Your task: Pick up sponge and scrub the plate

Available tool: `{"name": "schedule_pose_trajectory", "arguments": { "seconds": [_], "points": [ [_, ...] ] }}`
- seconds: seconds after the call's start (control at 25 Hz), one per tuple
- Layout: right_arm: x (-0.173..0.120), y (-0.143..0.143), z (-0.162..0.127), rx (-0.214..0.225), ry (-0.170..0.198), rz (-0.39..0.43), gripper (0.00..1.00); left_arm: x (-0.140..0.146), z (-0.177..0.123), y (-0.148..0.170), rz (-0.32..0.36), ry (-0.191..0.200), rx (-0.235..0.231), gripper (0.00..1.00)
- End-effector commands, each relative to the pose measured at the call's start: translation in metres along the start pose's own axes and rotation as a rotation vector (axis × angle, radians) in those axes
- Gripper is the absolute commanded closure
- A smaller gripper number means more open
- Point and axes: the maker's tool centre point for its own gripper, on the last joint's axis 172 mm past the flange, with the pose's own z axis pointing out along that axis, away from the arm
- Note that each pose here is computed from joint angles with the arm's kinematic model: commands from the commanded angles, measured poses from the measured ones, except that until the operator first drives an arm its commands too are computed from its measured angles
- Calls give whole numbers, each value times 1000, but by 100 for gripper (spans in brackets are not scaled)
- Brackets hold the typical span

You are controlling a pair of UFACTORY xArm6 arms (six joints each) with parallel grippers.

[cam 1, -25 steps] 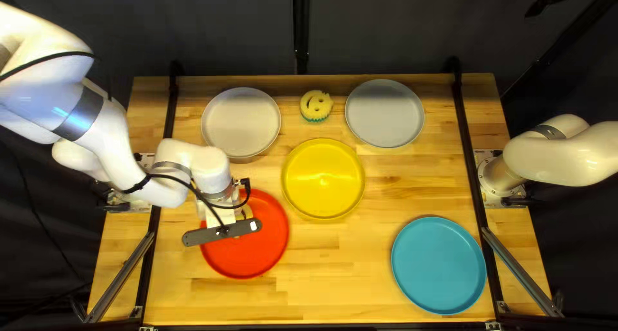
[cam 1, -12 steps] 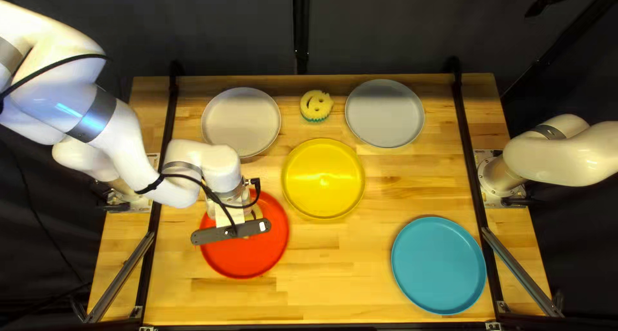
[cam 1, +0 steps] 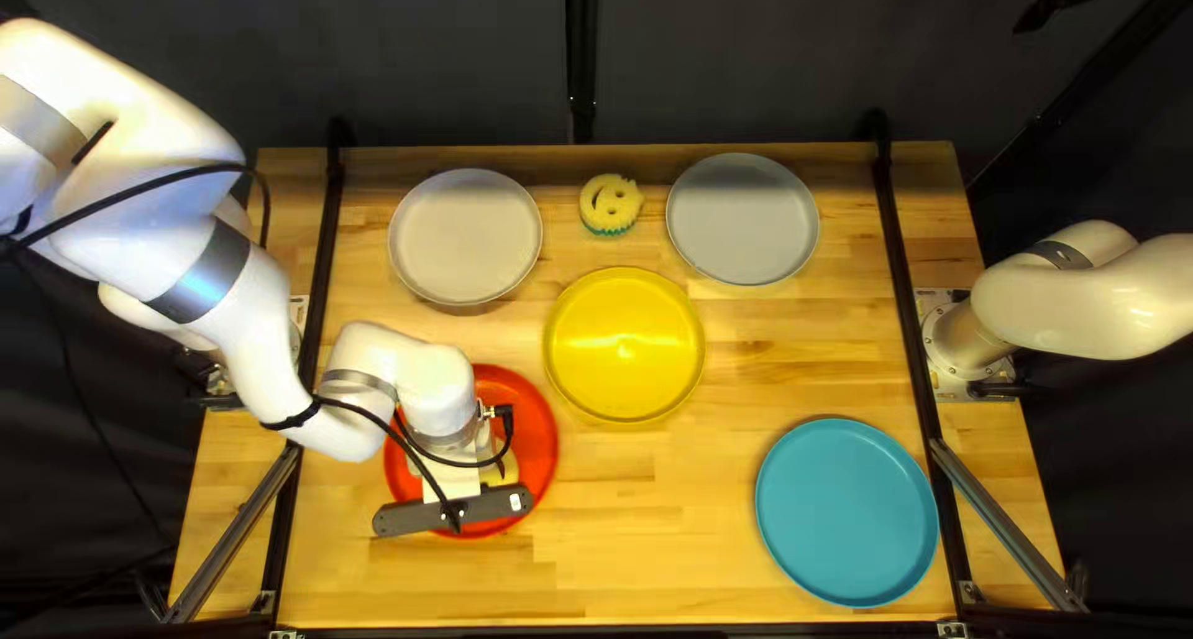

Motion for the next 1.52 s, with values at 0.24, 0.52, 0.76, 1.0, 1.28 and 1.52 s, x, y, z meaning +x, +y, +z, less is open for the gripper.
{"name": "schedule_pose_trajectory", "arguments": {
  "seconds": [0.24, 0.52, 0.76, 1.0, 1.28, 1.52],
  "points": [
    [0, 0, 0, 0, 0, 0, 0, -37, 9, 38, -44, 17, -21, 100],
    [0, 0, 0, 0, 0, 0, 0, -46, 11, 52, -70, 30, -32, 100],
    [0, 0, 0, 0, 0, 0, 0, -36, 5, 49, -76, 26, -30, 100],
    [0, 0, 0, 0, 0, 0, 0, -10, 3, 10, -39, 18, -22, 100],
    [0, 0, 0, 0, 0, 0, 0, -4, 4, -23, 3, 15, -11, 100],
    [0, 0, 0, 0, 0, 0, 0, -24, -3, -29, 6, 30, -1, 100]
  ]
}}
